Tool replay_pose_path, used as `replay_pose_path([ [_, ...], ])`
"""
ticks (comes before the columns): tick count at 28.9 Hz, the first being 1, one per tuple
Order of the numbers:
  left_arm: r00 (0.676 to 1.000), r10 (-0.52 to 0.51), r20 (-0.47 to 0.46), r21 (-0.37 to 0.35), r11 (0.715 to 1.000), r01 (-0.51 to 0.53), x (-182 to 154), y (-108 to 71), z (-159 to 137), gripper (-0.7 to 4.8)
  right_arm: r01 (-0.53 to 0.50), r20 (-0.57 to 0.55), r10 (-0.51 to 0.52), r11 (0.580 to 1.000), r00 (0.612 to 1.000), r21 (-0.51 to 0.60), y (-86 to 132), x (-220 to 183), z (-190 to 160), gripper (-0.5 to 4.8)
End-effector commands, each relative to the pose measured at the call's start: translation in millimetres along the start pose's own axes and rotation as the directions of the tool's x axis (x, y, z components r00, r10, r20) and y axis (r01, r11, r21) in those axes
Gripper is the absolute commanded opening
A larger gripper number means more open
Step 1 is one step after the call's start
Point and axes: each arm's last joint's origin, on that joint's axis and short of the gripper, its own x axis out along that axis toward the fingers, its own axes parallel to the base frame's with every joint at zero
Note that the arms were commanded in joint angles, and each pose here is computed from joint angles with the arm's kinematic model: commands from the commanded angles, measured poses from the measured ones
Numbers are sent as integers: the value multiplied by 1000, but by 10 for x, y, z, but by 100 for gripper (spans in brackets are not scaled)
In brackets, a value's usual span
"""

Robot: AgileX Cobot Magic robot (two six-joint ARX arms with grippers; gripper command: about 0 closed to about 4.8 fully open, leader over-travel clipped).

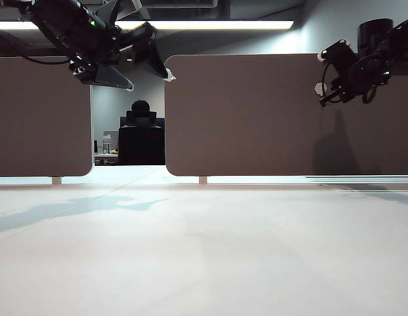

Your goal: Hang the earring on the hook.

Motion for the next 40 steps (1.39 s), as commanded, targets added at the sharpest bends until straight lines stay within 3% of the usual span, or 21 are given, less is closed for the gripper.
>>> replay_pose_path([
  [1,1000,-6,6,2,1000,6,-11,-1,19,479,-35,29,35,999,999,-3,-56,-10,19,-7],
  [10,1000,-6,-4,-1,1000,6,-4,0,5,479,-73,84,73,997,994,-11,17,9,24,-8],
  [19,1000,-4,-12,30,1000,5,-3,1,-4,479,-95,88,96,995,992,-10,265,112,-151,-7],
  [36,1000,7,0,48,999,-7,-2,6,8,479,-106,115,109,994,987,-31,281,130,-172,-7],
  [38,1000,7,0,49,999,-7,-2,6,8,479,-103,121,106,994,987,-27,278,130,-167,7],
  [40,1000,11,6,50,999,-11,-2,7,13,479,-104,121,106,994,987,-23,278,130,-167,57],
])
